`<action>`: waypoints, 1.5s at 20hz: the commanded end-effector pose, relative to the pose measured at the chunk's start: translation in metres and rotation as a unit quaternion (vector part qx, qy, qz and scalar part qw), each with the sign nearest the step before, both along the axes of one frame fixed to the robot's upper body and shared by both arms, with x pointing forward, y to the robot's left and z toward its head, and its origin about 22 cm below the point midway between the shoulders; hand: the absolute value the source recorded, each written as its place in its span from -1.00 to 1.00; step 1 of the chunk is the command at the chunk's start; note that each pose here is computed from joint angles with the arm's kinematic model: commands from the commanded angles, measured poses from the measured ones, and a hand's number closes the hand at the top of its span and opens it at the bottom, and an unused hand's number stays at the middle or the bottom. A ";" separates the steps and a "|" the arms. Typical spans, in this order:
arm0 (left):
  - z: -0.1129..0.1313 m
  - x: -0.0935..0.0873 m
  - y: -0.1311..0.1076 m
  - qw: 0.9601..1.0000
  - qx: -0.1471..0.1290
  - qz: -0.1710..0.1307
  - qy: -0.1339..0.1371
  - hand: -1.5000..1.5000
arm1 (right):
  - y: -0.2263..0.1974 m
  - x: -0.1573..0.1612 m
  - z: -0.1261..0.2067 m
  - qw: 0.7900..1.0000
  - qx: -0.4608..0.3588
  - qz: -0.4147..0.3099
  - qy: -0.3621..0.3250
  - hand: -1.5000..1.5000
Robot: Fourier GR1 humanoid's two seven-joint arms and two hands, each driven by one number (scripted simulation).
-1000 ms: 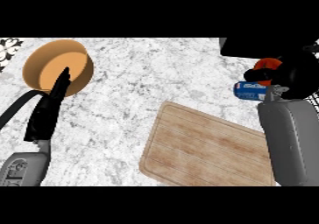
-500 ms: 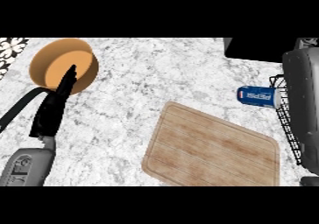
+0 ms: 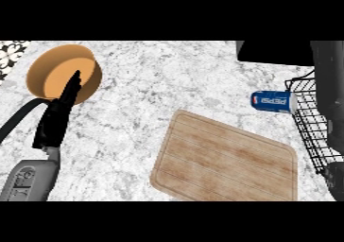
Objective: Pick the tomato from the cutting board and place it in the tiered basket
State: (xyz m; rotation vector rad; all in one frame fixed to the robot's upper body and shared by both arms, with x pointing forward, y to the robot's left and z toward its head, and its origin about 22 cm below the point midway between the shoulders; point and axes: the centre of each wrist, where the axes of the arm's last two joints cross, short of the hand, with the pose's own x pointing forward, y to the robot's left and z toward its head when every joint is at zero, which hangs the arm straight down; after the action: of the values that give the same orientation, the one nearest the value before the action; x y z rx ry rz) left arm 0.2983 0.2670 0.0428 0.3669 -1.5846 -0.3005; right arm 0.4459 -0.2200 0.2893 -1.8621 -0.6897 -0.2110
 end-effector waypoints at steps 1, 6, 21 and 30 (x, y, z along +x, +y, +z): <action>-0.003 0.000 0.009 1.000 -0.004 0.014 0.006 0.00 | 0.009 0.012 0.003 0.995 0.052 -0.079 -0.003 1.00; -0.006 -0.004 0.010 1.000 0.000 0.027 0.004 0.00 | -0.006 0.020 -0.014 0.988 0.014 -0.128 0.081 1.00; -0.006 -0.019 0.030 0.999 0.008 0.049 0.020 0.00 | -0.042 0.013 -0.033 0.970 0.022 -0.151 0.191 1.00; -0.004 -0.016 0.042 0.998 -0.005 0.058 0.012 0.00 | -0.084 -0.011 -0.071 0.977 0.113 -0.108 0.143 1.00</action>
State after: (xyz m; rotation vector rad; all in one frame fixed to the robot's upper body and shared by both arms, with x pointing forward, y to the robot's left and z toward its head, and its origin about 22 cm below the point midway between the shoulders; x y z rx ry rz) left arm 0.2828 0.3026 0.0339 0.4379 -1.5336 -0.2259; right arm 0.4442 -0.2964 0.2361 -1.7772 -0.3051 -0.0191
